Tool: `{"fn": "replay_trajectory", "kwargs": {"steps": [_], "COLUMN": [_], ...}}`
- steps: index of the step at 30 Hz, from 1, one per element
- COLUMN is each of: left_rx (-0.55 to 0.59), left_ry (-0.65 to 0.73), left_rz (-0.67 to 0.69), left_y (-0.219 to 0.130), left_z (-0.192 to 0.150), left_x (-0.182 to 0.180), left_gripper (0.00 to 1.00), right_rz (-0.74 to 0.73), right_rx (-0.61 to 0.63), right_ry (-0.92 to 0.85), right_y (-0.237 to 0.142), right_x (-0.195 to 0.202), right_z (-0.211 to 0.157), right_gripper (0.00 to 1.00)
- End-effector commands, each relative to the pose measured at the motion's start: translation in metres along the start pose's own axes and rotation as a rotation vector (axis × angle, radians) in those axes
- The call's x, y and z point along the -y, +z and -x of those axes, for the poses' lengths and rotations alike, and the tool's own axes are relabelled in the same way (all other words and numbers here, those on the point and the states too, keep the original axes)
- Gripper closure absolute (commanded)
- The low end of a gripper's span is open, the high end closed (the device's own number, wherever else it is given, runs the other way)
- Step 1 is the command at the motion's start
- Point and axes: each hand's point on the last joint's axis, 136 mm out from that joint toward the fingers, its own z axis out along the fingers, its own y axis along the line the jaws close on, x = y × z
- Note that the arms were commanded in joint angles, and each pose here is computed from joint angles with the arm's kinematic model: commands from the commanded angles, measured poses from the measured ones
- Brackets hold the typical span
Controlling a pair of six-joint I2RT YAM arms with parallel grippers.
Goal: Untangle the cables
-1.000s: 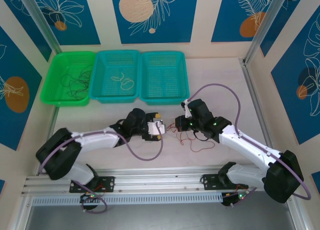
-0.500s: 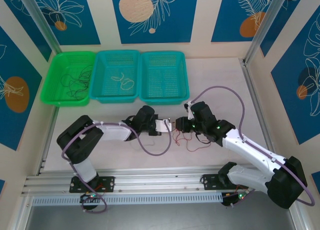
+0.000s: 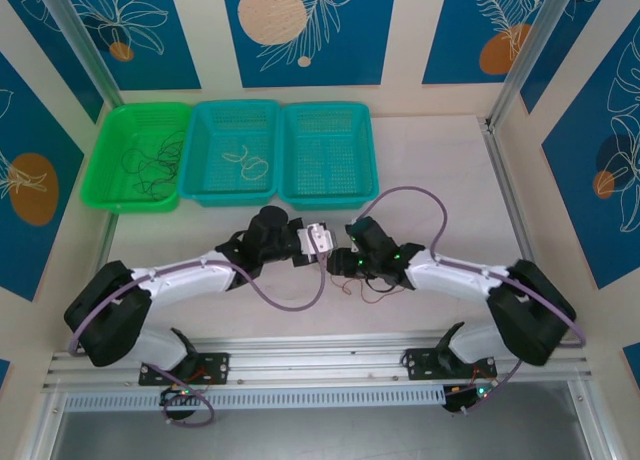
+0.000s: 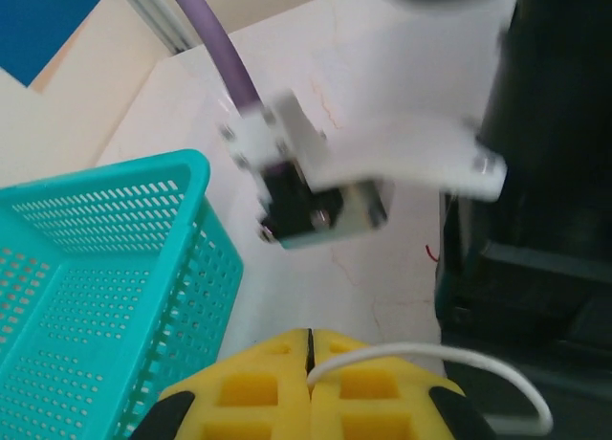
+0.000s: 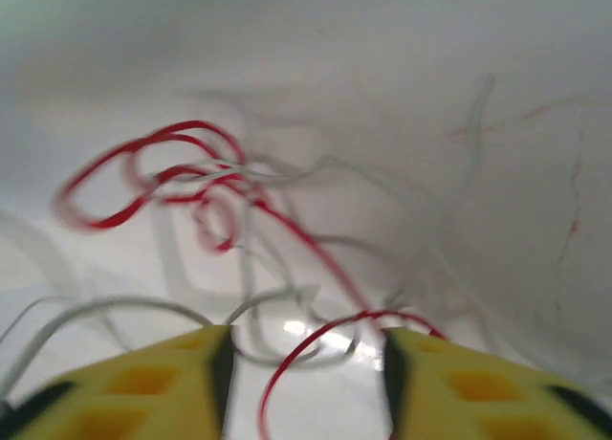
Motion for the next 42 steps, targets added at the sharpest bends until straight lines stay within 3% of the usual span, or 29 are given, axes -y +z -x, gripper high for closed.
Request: {"fn": "replay_trajectory", "kwargs": {"steps": [1,3,6,16,18,22,27,34,42], "left_rx": [0.051,0.068,0.058,0.029,0.045,0.111,0.1,-0.005,-0.18], "left_ry": [-0.127,-0.168,-0.23,-0.696,-0.74,-0.72,-0.746,-0.87,-0.974], "left_rz": [0.021,0.081,0.192,0.66,0.713,0.8,0.858,0.924,0.905], "left_y": [-0.016,-0.031,-0.057,-0.183,-0.203,-0.232,-0.237,-0.221,-0.181], "left_z": [0.017,0.023,0.028,0.033,0.039,0.068,0.069,0.002,-0.091], "left_x": [-0.001,-0.011,-0.03,-0.153,-0.177,-0.23,-0.296,-0.368,-0.385], "left_gripper": [1.0,1.0,1.0,1.0,1.0,1.0,1.0,1.0,1.0], "right_rz": [-0.137,-0.196,-0.242,-0.315,-0.282,-0.267,-0.214,-0.103,-0.061], "right_rx": [0.057,0.064,0.07,0.076,0.073,0.085,0.122,0.18,0.233], "right_ry": [0.151,0.229,0.305,0.407,0.381,0.351,0.338,0.309,0.3], "right_y": [0.004,0.002,-0.005,-0.026,-0.03,-0.047,-0.069,-0.109,-0.143], "right_x": [0.026,0.047,0.069,0.107,0.099,0.088,0.074,0.052,0.047], "right_z": [0.014,0.014,0.013,0.004,0.007,0.015,0.023,0.027,0.023], "right_gripper": [0.86,0.95,1.0,1.0,0.96,0.77,0.65,0.59,0.57]}}
